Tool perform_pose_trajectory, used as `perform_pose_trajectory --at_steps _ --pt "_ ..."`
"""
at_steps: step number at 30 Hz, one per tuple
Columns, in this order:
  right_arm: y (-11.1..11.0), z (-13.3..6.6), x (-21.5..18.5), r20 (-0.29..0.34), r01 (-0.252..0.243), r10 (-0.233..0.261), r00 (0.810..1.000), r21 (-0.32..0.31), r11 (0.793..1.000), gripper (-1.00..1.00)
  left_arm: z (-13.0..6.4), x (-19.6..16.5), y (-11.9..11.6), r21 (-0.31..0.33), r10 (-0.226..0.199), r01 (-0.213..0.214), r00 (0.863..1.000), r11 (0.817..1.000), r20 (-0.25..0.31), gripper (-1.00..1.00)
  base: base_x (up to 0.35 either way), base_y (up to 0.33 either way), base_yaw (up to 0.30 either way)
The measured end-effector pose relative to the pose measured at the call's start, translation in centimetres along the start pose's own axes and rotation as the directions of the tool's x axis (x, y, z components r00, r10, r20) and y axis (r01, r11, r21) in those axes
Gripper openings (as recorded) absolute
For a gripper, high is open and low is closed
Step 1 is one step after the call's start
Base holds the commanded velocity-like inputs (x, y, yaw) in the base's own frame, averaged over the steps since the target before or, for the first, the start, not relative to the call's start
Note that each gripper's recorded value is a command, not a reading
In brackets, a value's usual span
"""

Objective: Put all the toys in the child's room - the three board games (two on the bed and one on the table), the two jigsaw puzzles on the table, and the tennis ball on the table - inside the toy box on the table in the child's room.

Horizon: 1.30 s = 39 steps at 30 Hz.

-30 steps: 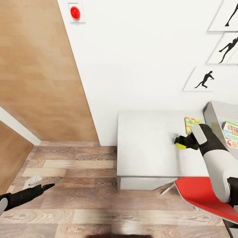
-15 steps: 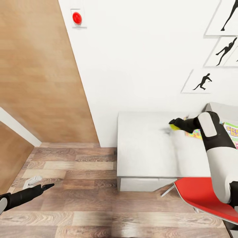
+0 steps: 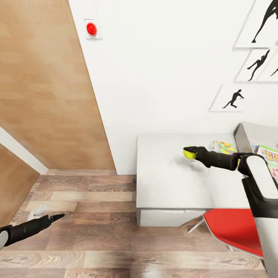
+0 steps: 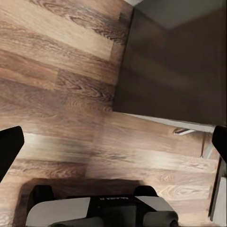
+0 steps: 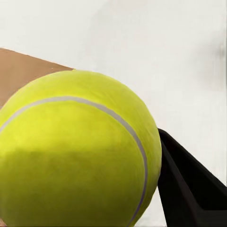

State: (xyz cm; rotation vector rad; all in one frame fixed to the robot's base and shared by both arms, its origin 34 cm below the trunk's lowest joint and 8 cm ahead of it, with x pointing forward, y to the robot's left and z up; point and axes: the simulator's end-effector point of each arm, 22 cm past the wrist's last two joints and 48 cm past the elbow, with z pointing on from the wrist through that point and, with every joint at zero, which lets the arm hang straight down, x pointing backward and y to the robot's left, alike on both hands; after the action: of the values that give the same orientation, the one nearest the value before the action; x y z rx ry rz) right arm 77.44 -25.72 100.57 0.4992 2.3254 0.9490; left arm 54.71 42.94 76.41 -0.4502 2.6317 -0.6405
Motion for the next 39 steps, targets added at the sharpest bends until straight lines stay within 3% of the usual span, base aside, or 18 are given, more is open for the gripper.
perform_pose_trajectory --at_steps 2,5,11,14,16,19,21,27,32,35,39 --pt "0.0 -0.6 3.8 -0.039 -0.014 0.013 0.999 -0.038 0.999 -1.0 -0.1 0.0 -0.9 0.037 0.0 0.0 1.0 0.999 -0.001 1.0 0.0 0.0 -0.085" --pt "-0.5 -1.3 9.8 -0.117 -0.074 0.062 0.991 -0.103 0.992 -1.0 -0.3 -0.2 -2.0 0.083 0.001 -0.001 1.0 0.997 0.0 1.0 0.0 0.0 -0.096" --pt "1.9 -1.9 17.3 -0.215 -0.226 0.171 0.962 -0.264 0.938 -1.0 -0.8 -0.6 -2.6 0.107 0.005 -0.005 1.0 0.994 0.007 1.0 0.0 0.0 -0.102" --pt "1.4 -2.8 23.7 -0.307 -0.339 0.252 0.918 -0.274 0.9 -1.0 -1.2 -1.0 -2.9 0.126 0.007 -0.009 1.0 0.992 0.016 1.0 0.0 0.0 -0.104" --pt "1.4 -3.3 26.6 -0.355 -0.375 0.272 0.894 -0.263 0.889 -1.0 -1.4 -1.1 -3.3 0.141 0.008 -0.011 1.0 0.99 0.019 1.0 0.0 0.0 -0.104" --pt "1.6 -3.7 29.3 -0.399 -0.399 0.281 0.873 -0.253 0.881 -1.0 -1.6 -1.3 -3.9 0.167 0.01 -0.014 1.0 0.986 0.024 1.0 0.0 0.0 -0.117" --pt "1.8 -3.8 29.8 -0.404 -0.405 0.283 0.87 -0.255 0.878 -1.0 -1.8 -1.4 -4.2 0.177 0.012 -0.017 1.0 0.984 0.027 1.0 0.0 0.0 -0.128" --pt "2.3 -4.1 30.0 -0.405 -0.408 0.281 0.87 -0.272 0.872 -1.0 -2.8 -2.2 -4.6 0.203 0.021 -0.029 0.999 0.979 0.04 1.0 0.0 0.0 -0.127" --pt "2.9 -4.5 29.5 -0.398 -0.409 0.277 0.875 -0.3 0.862 -1.0 -4.7 -3.4 -5.6 0.275 0.023 -0.039 0.998 0.961 0.063 1.0 0.0 0.0 -0.112" --pt "3.2 -5.0 28.7 -0.387 -0.411 0.277 0.88 -0.326 0.851 -1.0 -6.8 -4.2 -7.0 0.366 0.003 -0.029 0.997 0.93 0.071 1.0 0.0 0.0 -0.098" --pt "3.8 -5.6 27.4 -0.368 -0.416 0.28 0.886 -0.368 0.832 -1.0 -9.5 -5.0 -9.2 0.497 -0.019 -0.025 0.996 0.867 0.083 1.0 0.0 0.0 -0.09"
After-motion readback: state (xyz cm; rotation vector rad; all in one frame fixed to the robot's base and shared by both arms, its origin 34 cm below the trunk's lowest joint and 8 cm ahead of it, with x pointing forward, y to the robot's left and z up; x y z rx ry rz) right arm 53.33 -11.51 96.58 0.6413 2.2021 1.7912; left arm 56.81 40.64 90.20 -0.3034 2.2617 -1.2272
